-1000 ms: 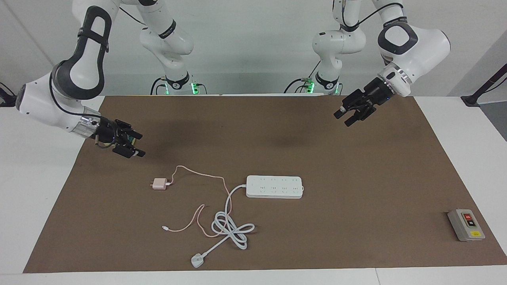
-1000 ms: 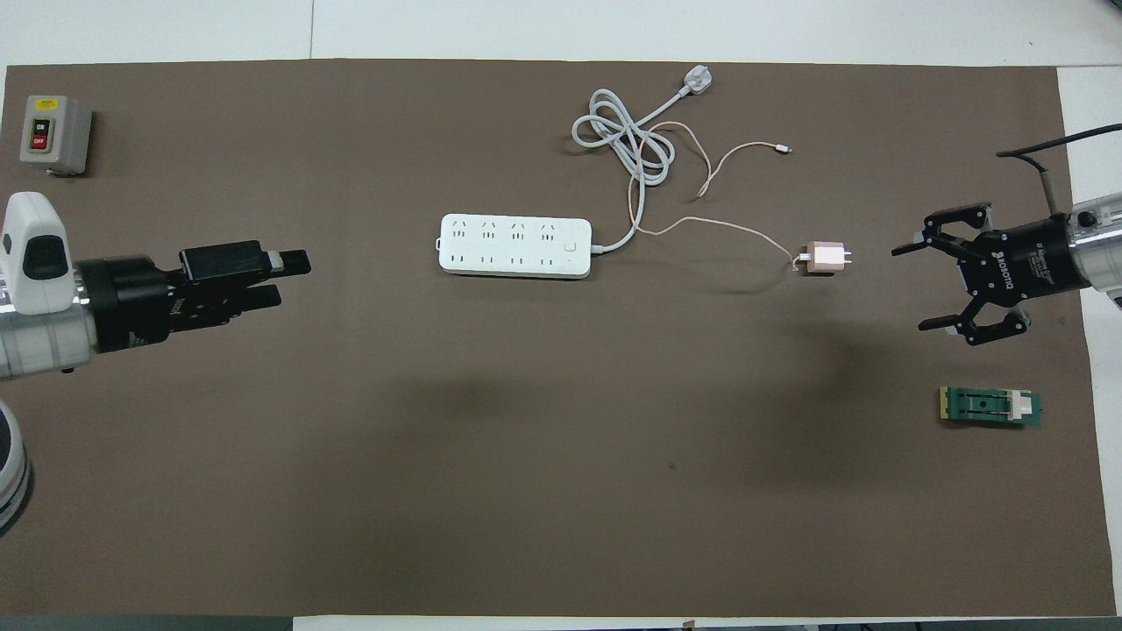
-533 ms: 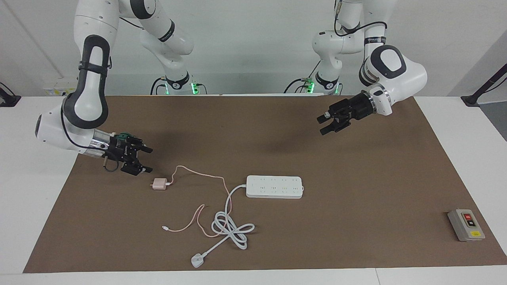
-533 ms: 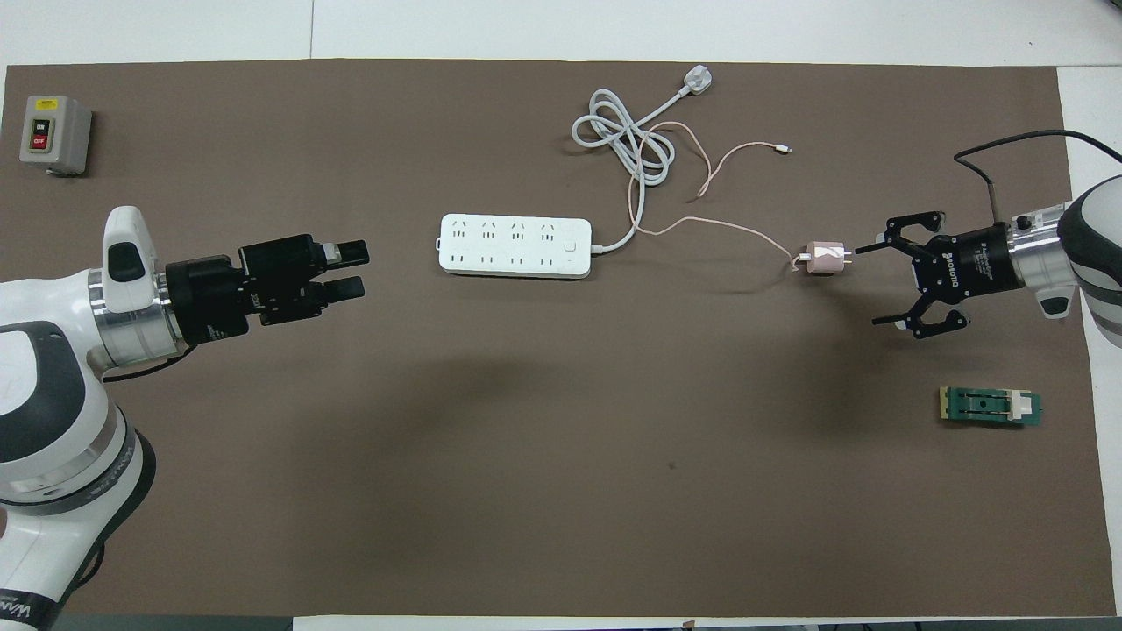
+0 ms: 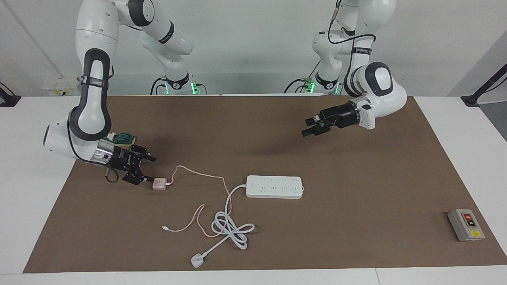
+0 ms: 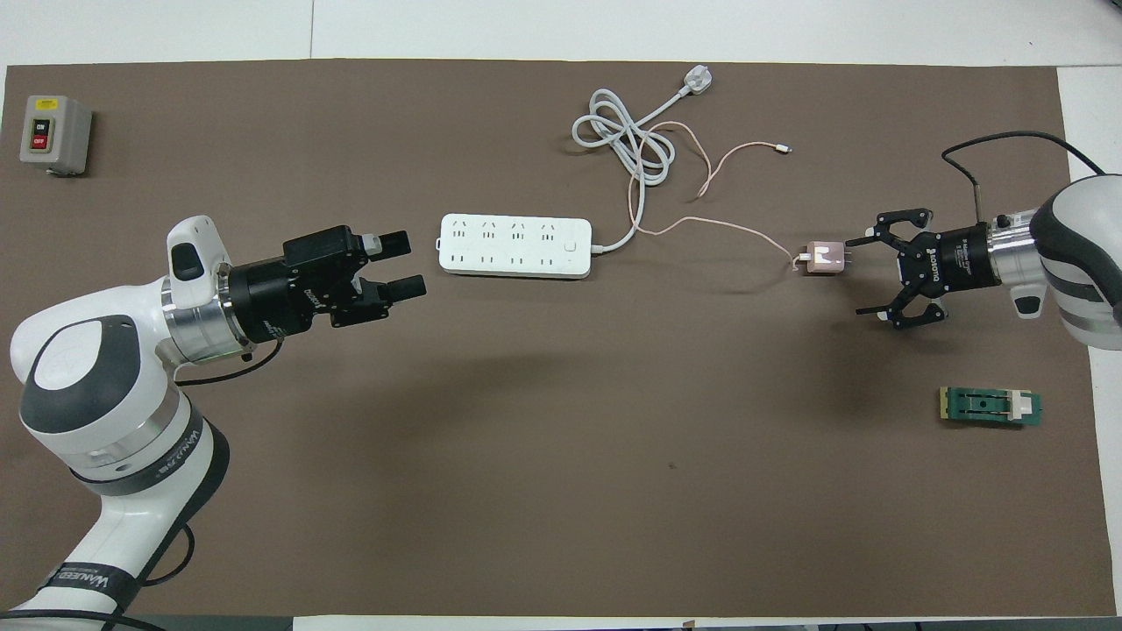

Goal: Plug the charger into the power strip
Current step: 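Grasp the power strip end with the left gripper while the right gripper grasps the charger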

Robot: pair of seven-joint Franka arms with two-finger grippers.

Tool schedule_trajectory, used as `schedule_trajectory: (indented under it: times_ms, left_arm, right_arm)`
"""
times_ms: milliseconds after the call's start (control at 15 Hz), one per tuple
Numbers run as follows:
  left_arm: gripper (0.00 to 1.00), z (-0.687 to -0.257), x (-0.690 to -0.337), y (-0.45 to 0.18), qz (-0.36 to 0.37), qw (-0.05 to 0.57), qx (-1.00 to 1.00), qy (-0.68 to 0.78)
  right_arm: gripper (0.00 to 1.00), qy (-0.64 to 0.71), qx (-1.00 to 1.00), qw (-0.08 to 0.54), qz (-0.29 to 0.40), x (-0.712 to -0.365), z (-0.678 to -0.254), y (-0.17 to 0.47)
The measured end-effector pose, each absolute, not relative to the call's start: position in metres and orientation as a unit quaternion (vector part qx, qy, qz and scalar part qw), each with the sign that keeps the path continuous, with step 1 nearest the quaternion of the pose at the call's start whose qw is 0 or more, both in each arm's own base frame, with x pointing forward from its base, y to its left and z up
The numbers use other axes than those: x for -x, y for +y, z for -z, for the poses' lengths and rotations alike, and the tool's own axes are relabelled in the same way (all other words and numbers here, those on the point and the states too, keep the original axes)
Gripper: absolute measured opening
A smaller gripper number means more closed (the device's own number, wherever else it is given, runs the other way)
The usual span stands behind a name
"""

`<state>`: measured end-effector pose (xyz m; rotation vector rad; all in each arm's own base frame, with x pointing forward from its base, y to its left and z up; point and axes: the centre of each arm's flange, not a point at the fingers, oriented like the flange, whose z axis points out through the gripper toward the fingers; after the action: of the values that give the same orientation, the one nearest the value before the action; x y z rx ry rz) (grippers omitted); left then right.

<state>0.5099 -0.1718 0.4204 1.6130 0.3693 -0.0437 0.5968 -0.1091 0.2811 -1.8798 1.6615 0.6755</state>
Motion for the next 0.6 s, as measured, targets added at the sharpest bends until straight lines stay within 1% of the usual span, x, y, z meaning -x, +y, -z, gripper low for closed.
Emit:
schedule_trajectory:
  times_ms: [200,600]
  left_arm:
    - [1.0,-0.423,-0.503,-0.197,0.022,0.696,-0.7,0.159]
    - [1.0,-0.421,-0.505,-0.191,0.008,0.698,-0.699,0.155]
  right_arm:
    - [1.0,0.616,0.699,0.275,-0.238,-0.601,-0.276,-0.108]
    - [1.0,0.613,0.7,0.286,-0.231,-0.606,-0.255,-0.103]
